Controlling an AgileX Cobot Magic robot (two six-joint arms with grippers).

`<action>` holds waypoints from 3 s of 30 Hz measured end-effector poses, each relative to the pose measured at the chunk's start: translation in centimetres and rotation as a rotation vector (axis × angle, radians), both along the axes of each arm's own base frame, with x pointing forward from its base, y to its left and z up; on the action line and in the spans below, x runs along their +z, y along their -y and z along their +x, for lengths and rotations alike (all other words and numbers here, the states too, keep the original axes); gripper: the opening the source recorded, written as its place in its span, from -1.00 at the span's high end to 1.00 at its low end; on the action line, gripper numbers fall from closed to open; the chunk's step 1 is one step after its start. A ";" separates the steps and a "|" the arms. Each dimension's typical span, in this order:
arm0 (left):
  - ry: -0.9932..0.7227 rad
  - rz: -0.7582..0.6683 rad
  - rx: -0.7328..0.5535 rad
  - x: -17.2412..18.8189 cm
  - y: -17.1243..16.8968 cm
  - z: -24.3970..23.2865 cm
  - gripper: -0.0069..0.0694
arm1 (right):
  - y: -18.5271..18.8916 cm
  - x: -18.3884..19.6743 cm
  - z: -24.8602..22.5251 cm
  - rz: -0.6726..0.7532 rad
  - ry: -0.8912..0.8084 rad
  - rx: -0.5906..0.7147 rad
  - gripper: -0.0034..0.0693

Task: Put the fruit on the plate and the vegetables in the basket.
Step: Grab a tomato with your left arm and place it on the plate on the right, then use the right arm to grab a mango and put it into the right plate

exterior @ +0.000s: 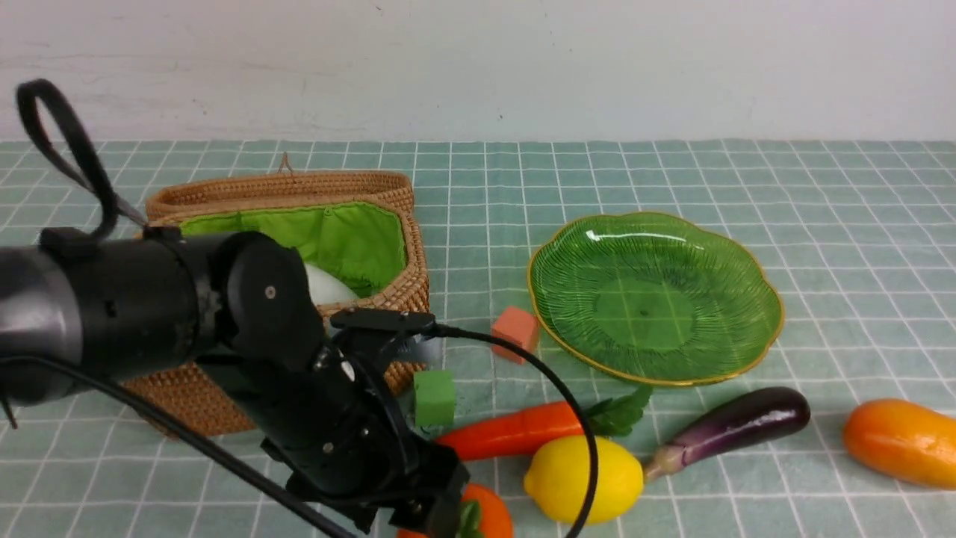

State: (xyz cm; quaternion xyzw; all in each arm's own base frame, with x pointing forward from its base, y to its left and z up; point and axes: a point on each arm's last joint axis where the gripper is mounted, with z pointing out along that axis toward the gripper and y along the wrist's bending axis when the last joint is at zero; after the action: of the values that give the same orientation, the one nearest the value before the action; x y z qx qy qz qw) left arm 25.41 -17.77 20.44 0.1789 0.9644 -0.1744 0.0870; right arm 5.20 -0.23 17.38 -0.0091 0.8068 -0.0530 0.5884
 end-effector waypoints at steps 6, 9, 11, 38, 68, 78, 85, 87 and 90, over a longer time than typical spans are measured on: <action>-0.081 -0.027 0.034 -2.1 0.9 0.7 -0.73 | 0.0 0.0 0.0 0.000 0.000 0.000 0.24; -0.130 -0.057 0.064 -2.7 1.4 0.8 -0.71 | 0.0 0.0 0.0 0.000 0.000 0.000 0.24; -0.152 -0.071 0.076 -2.9 1.6 0.8 -0.67 | 0.0 0.0 0.0 0.000 0.000 0.000 0.24; -0.045 -0.142 -0.056 3.7 2.7 2.0 -0.35 | 0.0 0.0 0.0 0.000 0.000 0.000 0.24; 0.009 -0.402 0.292 2.3 11.9 17.2 -0.90 | 0.0 0.0 0.0 0.000 0.000 0.000 0.24; 0.061 -0.334 0.100 7.9 10.1 14.8 -0.78 | 0.0 0.0 0.0 0.000 0.000 0.000 0.24; 0.286 -0.164 0.028 18.7 4.0 10.1 -0.36 | 0.0 0.0 0.0 0.000 0.000 0.000 0.24; 0.392 -0.115 0.086 22.2 1.7 8.0 -0.16 | 0.0 0.0 0.0 0.000 0.000 0.000 0.24; 0.506 -0.070 0.152 25.9 -1.8 3.6 0.18 | 0.0 0.0 0.0 0.000 0.000 0.000 0.24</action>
State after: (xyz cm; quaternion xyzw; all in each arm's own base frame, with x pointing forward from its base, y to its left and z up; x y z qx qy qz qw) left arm 29.03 -16.02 46.35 0.1406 0.9160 -0.1505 0.3444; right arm 5.20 -0.23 17.38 -0.0091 0.8068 -0.0530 0.5884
